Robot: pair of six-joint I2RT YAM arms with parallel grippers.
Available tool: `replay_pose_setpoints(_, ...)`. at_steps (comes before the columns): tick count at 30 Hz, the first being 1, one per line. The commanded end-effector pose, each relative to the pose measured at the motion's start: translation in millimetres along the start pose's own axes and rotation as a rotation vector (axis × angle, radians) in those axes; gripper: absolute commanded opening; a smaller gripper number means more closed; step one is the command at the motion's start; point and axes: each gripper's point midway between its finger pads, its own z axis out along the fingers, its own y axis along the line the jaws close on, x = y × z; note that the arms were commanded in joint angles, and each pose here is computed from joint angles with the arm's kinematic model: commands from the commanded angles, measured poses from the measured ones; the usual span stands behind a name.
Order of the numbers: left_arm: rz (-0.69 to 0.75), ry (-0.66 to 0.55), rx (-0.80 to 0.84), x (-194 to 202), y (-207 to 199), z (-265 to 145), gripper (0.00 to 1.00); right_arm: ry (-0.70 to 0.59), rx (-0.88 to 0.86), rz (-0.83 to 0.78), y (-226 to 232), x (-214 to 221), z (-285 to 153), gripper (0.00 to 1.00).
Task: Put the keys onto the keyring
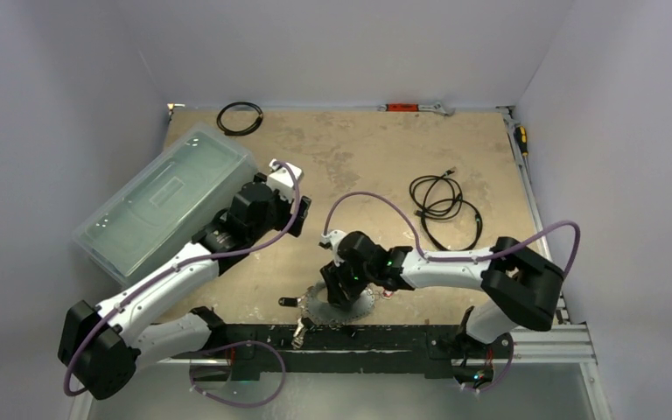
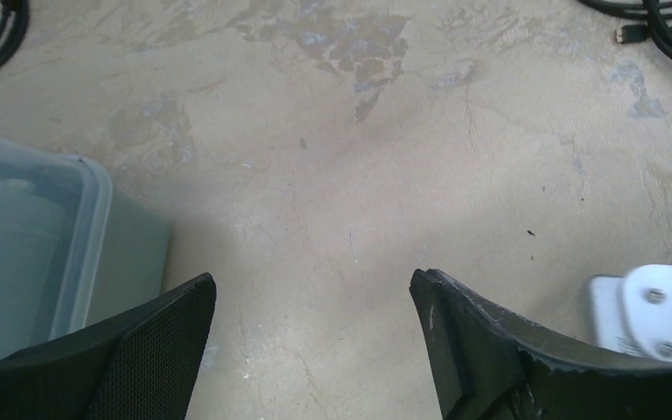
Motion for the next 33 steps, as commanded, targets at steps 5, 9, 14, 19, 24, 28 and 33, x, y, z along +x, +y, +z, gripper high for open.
replay_pose_setpoints(5,-0.017,-0.114,-0.101,-25,20,-17,0.84,0.064,0.167,0.113,-27,3,32,0.63)
replay_pose_setpoints(9,-0.011,-0.122,-0.16,-27,31,-20,0.84,-0.007,0.312,0.115,-72,-30,36,0.66)
replay_pose_setpoints(14,-0.01,-0.149,-0.23,-34,44,-25,0.85,-0.131,0.355,0.035,-115,-87,41,0.65)
replay_pose_setpoints(19,-0.01,-0.158,-0.269,-37,51,-26,0.85,-0.205,0.276,-0.108,-99,-127,28,0.65)
replay_pose_setpoints(24,-0.02,-0.166,-0.326,-40,61,-28,0.85,-0.316,0.259,-0.123,-91,-141,8,0.65)
replay_pose_setpoints(28,-0.028,-0.156,-0.334,-41,64,-27,0.84,-0.42,0.227,-0.117,-94,-164,-1,0.65)
replay_pose_setpoints(33,-0.026,-0.148,-0.316,-41,61,-24,0.82,-0.426,0.075,-0.146,-103,-179,11,0.57)
